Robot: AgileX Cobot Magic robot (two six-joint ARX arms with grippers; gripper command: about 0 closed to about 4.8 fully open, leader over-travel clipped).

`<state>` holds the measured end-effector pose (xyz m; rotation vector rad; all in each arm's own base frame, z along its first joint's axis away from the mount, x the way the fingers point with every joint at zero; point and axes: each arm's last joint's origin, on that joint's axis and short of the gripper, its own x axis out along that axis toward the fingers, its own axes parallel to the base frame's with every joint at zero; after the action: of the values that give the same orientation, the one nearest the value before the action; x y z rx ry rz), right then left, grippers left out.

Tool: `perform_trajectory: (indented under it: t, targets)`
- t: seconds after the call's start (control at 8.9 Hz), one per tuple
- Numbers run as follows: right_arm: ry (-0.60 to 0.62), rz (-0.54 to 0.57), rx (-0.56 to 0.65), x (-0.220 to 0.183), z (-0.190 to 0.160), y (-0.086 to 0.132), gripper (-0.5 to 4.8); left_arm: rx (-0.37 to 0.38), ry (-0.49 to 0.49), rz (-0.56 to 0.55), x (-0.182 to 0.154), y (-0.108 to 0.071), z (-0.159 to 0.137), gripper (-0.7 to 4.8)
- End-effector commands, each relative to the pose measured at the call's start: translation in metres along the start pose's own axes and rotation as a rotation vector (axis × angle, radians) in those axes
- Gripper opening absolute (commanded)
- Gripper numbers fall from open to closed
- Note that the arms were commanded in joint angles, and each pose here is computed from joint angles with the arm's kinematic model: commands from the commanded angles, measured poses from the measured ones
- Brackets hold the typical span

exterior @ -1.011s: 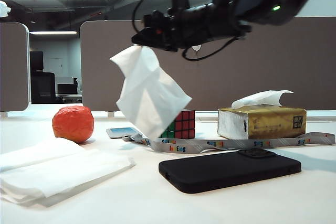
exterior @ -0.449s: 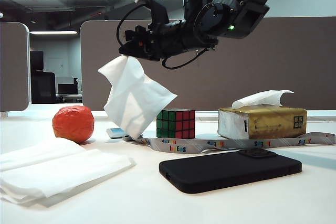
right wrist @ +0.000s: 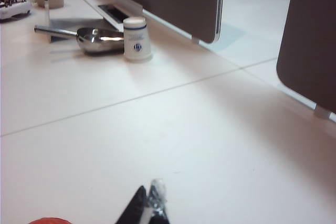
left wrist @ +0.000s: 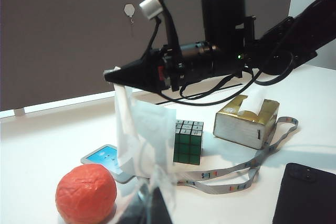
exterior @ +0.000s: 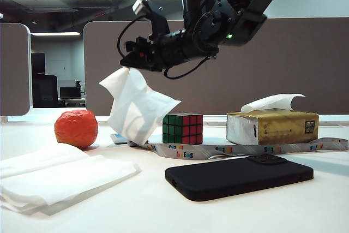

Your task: Pull out a tissue from the tissue box and use it to cover the ID card on the tabletop.

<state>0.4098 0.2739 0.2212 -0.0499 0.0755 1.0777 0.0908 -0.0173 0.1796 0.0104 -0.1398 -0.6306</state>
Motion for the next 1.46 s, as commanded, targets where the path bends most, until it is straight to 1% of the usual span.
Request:
perform_trajectory:
  t: [0.11, 0.22, 0.34, 0.45, 0.56, 0.67, 0.79, 1.01, 1.12, 1.46]
  targets:
    - [-0.002, 0.017, -0.002, 0.006, -0.001, 0.006, -0.06, 0.003, -0.006, -0.004, 0.0, 0.0, 0.002, -0.06]
    - [-0.008, 0.019, -0.005, 0.006, 0.0, 0.007, -0.06, 0.003, -0.006, -0.004, 0.0, 0.0, 0.002, -0.06]
    - [-0.029, 0.018, -0.017, 0.009, 0.013, 0.006, -0.06, 0.002, -0.005, -0.004, 0.0, 0.0, 0.002, -0.06]
    - [-0.034, 0.018, -0.02, 0.011, 0.017, 0.005, -0.06, -0.001, -0.001, -0.004, 0.0, 0.0, 0.001, -0.06]
    - [-0.012, 0.018, -0.008, 0.012, 0.013, 0.005, -0.06, -0.001, 0.0, -0.004, 0.0, 0.0, 0.001, -0.06]
    - [0.029, -0.028, 0.012, 0.017, -0.005, 0.002, -0.06, -0.001, 0.0, -0.004, 0.0, 0.0, 0.001, -0.06]
    - [0.045, -0.045, 0.02, 0.019, -0.013, 0.0, -0.06, -0.001, 0.0, -0.004, 0.0, 0.0, 0.001, -0.06]
    - [0.054, -0.115, 0.02, 0.022, -0.023, -0.003, -0.06, -0.002, 0.0, -0.004, 0.0, 0.0, 0.001, -0.06]
    - [0.017, -0.145, 0.002, 0.022, -0.019, -0.004, -0.06, -0.002, 0.0, -0.004, 0.0, 0.0, 0.001, -0.06]
    - [0.02, -0.16, 0.003, 0.022, -0.02, -0.005, -0.06, -0.002, 0.0, -0.004, 0.0, 0.0, 0.001, -0.06]
